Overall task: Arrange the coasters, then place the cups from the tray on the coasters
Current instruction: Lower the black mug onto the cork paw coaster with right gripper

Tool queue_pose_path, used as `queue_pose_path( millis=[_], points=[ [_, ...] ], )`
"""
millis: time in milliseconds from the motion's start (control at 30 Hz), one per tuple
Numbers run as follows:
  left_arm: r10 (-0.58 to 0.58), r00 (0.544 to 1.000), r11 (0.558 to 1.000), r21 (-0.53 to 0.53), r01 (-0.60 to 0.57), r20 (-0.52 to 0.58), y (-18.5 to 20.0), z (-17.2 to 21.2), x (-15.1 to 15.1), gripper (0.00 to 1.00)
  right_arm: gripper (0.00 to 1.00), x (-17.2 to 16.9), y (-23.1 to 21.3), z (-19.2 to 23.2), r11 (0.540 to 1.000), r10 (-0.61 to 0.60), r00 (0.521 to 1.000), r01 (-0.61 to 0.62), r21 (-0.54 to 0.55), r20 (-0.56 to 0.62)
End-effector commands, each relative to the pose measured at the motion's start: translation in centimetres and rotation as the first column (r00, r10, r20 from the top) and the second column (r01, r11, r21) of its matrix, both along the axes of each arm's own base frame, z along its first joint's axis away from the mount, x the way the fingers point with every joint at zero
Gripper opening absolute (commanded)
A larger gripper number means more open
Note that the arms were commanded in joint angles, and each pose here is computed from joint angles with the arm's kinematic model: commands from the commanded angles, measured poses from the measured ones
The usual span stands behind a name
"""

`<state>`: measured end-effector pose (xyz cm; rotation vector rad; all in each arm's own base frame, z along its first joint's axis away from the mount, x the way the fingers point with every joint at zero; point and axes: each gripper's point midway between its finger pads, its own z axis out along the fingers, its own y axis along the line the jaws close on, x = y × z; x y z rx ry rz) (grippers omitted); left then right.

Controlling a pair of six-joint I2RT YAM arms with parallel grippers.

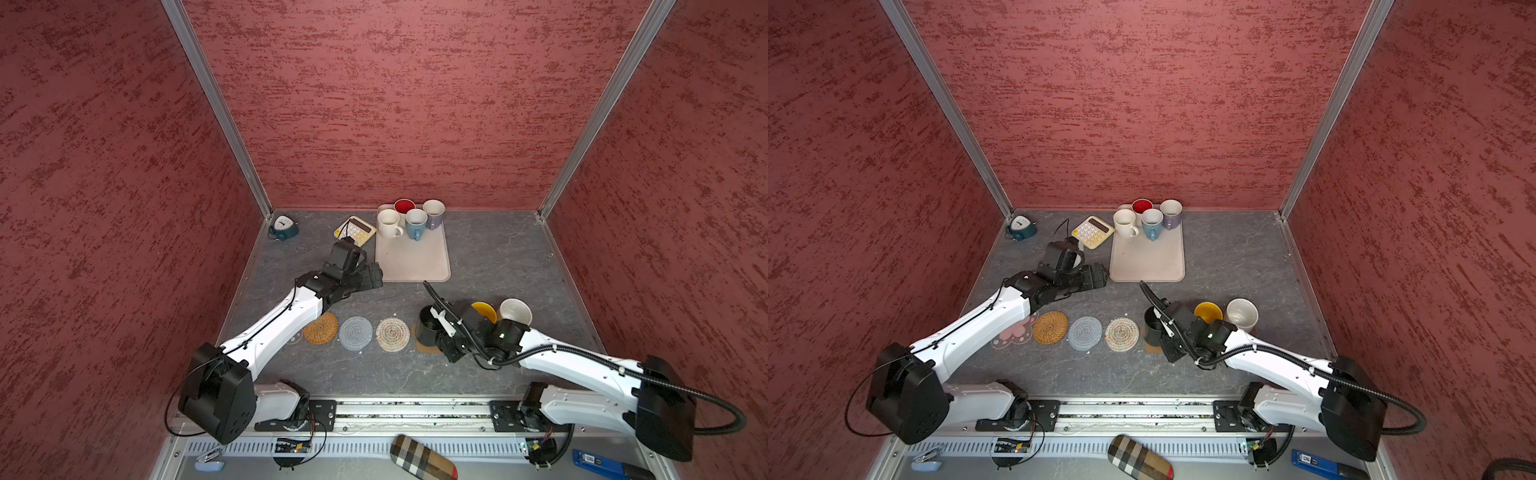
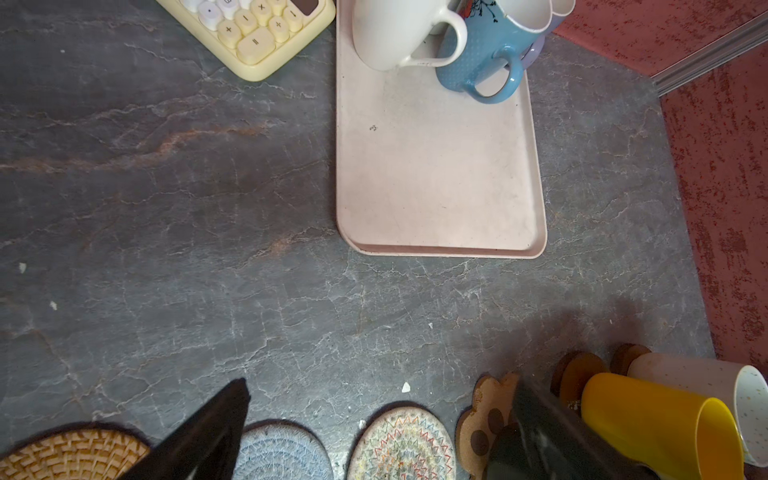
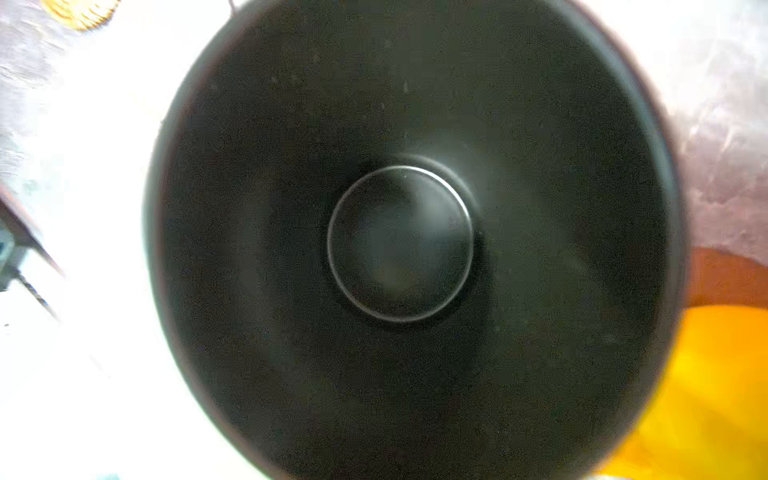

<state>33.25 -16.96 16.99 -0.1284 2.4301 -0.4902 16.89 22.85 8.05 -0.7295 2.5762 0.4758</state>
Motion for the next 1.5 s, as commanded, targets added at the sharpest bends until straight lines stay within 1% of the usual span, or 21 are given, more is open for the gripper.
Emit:
queue_pose_path(
  millis=[0,300,500,567,733,867,1000,1133,1233,1467],
  points=[
    [-0.014,1.0,1.0,0.017,0.014,0.012,0.1,0.7,0.2,1.0,0.0,1.6,1.0,1.9,0.997,-0.039,0.995,0.034,0.063,0.089],
    [-0.008,1.0,1.0,0.012,0.008,0.014,0.4,0.6,0.4,1.0,0.0,1.9,1.1,1.3,0.998,-0.033,0.995,0.029,0.048,0.093],
    [-0.005,1.0,1.0,0.011,0.005,0.01,0.5,0.2,0.2,1.0,0.0,1.6,1.3,0.6,0.998,-0.032,0.997,0.027,0.064,0.073],
    [-0.006,1.0,1.0,0.009,0.006,0.008,0.5,0.1,0.1,1.0,0.05,1.5,1.2,0.3,0.998,-0.036,0.997,0.032,0.063,0.067],
    [-0.001,1.0,1.0,0.015,0.001,0.005,0.7,-0.2,0.0,1.0,0.24,1.5,0.9,-0.1,0.998,-0.045,0.997,0.041,0.055,0.067],
    [-0.002,1.0,1.0,0.017,0.002,0.005,0.7,-0.2,0.0,1.0,0.35,1.6,0.8,-0.3,0.998,-0.051,0.996,0.047,0.049,0.072],
    [-0.001,1.0,1.0,0.017,0.001,0.0,0.7,-0.3,-0.1,1.0,0.42,1.5,0.8,-0.3,0.997,-0.053,0.996,0.049,0.052,0.069],
    [0.002,1.0,1.0,0.018,-0.002,0.002,0.8,-0.2,-0.2,1.0,0.53,1.4,0.8,0.0,0.996,-0.055,0.996,0.05,0.07,0.07],
    [0.003,1.0,1.0,0.021,-0.003,0.009,0.9,0.0,-0.2,1.0,0.58,1.3,1.0,0.7,0.995,-0.053,0.996,0.045,0.093,0.076],
    [0.001,1.0,0.999,0.039,-0.002,0.014,1.0,0.6,0.2,0.99,0.65,1.5,0.9,3.3,0.992,-0.06,0.993,0.048,0.115,0.102]
  ],
)
